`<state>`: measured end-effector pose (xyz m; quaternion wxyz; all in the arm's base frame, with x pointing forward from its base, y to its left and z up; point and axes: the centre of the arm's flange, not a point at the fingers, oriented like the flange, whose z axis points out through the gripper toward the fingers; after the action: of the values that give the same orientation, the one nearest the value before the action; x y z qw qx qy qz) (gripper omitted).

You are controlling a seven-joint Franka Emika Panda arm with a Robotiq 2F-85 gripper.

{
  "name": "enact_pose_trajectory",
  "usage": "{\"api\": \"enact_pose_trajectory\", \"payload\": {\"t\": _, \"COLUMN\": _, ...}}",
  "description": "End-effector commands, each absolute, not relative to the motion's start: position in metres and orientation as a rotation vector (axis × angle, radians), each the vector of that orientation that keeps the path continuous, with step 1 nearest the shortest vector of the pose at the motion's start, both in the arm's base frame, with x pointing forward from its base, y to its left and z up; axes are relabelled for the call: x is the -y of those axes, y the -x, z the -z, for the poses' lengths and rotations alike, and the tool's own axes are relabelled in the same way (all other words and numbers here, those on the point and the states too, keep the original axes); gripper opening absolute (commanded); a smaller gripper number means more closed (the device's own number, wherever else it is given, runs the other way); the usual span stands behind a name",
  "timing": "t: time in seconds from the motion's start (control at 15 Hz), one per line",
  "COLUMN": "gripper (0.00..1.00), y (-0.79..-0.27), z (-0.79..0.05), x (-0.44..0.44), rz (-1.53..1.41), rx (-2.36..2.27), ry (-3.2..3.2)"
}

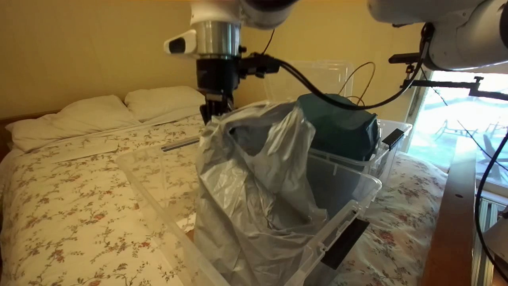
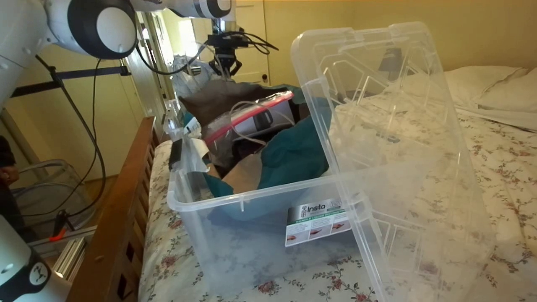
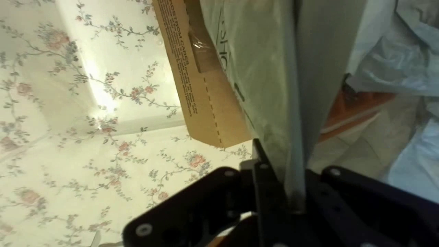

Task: Move the grey plastic bag to the container on the right.

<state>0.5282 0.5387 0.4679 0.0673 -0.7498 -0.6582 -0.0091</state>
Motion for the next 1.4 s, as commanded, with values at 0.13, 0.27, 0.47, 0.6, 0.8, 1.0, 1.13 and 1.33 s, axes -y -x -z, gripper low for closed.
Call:
{"api": "enact_pose_trajectory", "payload": {"t": 0.13, "gripper": 0.01, "y": -0.511, "z": -0.507, "x": -0.538, "rz": 0.090, "rx": 1.934, "ry": 2.343}}
{"api": "enact_pose_trajectory", "payload": {"t": 0.27, "gripper": 0.00, "y": -0.511, "z": -0.513, "x": -0.538, "rz": 0.133, "rx": 1.903, "ry": 2.366}}
{"api": "enact_pose_trajectory", "payload": {"t": 0.47, "gripper": 0.00, "y": -0.517, "z": -0.560, "x": -0.512, "rz": 0.320, "rx": 1.760, "ry": 2.484}}
{"api": "enact_pose_trajectory", "payload": {"t": 0.6, "gripper": 0.00, "y": -0.518, "z": -0.590, "x": -0.493, "rz": 0.376, "rx": 1.682, "ry": 2.552}}
{"api": "enact_pose_trajectory", "payload": {"t": 0.8, "gripper": 0.00, "y": -0.515, "z": -0.636, "x": -0.470, "rz": 0.475, "rx": 1.547, "ry": 2.646}}
{"api": "enact_pose_trajectory", "payload": {"t": 1.0, "gripper": 0.00, "y": -0.507, "z": -0.686, "x": -0.451, "rz": 0.594, "rx": 1.403, "ry": 2.731}}
{"api": "enact_pose_trajectory", "payload": {"t": 1.13, "gripper": 0.00, "y": -0.501, "z": -0.719, "x": -0.435, "rz": 0.665, "rx": 1.276, "ry": 2.792}}
{"api": "enact_pose_trajectory", "payload": {"t": 1.33, "gripper": 0.01, "y": -0.522, "z": -0.674, "x": -0.445, "rz": 0.540, "rx": 1.365, "ry": 2.758}}
